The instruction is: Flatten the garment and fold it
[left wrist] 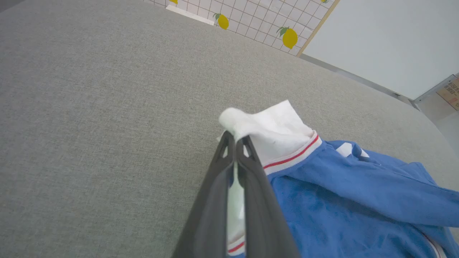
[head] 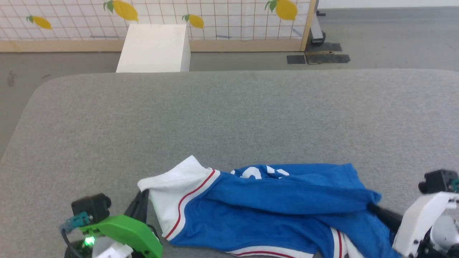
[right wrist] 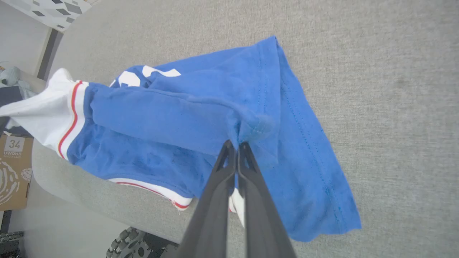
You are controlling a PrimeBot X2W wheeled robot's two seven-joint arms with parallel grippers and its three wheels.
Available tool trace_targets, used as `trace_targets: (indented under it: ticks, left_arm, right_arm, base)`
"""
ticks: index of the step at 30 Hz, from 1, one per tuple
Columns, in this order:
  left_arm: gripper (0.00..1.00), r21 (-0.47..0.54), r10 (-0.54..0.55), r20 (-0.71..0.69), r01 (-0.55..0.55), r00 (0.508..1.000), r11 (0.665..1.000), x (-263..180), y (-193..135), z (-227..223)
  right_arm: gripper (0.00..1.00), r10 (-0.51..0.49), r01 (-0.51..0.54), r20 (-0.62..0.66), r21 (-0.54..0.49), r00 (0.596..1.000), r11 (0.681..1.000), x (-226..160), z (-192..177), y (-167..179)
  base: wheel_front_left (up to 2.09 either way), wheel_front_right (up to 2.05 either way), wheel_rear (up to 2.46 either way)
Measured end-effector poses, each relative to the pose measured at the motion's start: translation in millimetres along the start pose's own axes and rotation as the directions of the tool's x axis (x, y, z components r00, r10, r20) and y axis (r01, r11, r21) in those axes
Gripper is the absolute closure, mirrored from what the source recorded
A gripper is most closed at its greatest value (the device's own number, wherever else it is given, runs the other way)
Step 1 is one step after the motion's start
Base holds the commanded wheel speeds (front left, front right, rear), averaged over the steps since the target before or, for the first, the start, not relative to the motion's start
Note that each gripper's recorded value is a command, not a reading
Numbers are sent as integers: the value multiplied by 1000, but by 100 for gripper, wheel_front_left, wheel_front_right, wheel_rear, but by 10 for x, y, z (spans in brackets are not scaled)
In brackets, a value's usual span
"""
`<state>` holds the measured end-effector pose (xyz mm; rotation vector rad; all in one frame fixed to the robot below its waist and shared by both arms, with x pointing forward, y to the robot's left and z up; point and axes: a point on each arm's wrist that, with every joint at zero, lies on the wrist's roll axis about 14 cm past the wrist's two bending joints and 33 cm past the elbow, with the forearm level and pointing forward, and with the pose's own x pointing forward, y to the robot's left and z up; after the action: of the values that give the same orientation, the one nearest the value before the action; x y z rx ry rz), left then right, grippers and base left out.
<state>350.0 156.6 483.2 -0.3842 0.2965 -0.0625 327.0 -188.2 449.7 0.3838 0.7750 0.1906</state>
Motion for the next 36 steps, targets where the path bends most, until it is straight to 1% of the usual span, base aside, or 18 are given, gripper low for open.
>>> trace_targets:
  ticks: [3, 5, 8, 14, 19, 23, 29, 30, 36]
  left_arm:
    - [100, 31, -34, 55, 32, 998, 999, 79, -48, 236]
    - [100, 44, -79, 126, 74, 989, 996, 151, -151, 532]
    - [100, 113, -149, 206, 128, 967, 985, 245, -314, 965]
    - [100, 265, -271, 348, 183, 897, 947, 314, -679, 1834]
    - [100, 344, -336, 415, 197, 845, 918, 287, -923, 2314]
    - [100, 393, -355, 437, 179, 827, 902, 315, -1012, 2554]
    - [100, 444, -353, 414, 153, 839, 883, 569, -1028, 2762]
    - [100, 460, -351, 414, 140, 840, 877, 629, -1023, 2825]
    - [100, 496, -310, 456, 51, 834, 867, 996, -969, 3268]
  right_arm:
    - [100, 10, -7, 66, -41, 998, 999, -54, 281, 35]
    - [100, 12, -3, 114, -82, 993, 997, -108, 527, 51]
    - [100, 21, 4, 180, -139, 983, 990, -197, 907, 88]
    - [100, 47, 22, 286, -231, 957, 973, -409, 1546, 220]
    - [100, 73, 20, 332, -268, 941, 963, -548, 1874, 322]
    - [100, 78, 24, 340, -286, 937, 958, -581, 2022, 365]
    - [100, 73, 30, 361, -273, 930, 962, -497, 2288, 390]
    - [100, 68, 37, 367, -273, 928, 961, -471, 2360, 400]
    - [100, 81, 45, 431, -275, 899, 960, -299, 2906, 595]
  base:
    - [0, 0, 0]
    - [0, 0, 0]
    - [0, 0, 0]
    - [0, 0, 0]
    - [0, 0, 0]
    - [0, 0, 0]
    - [0, 0, 0]
    - [0, 0, 0]
    - [0, 0, 0]
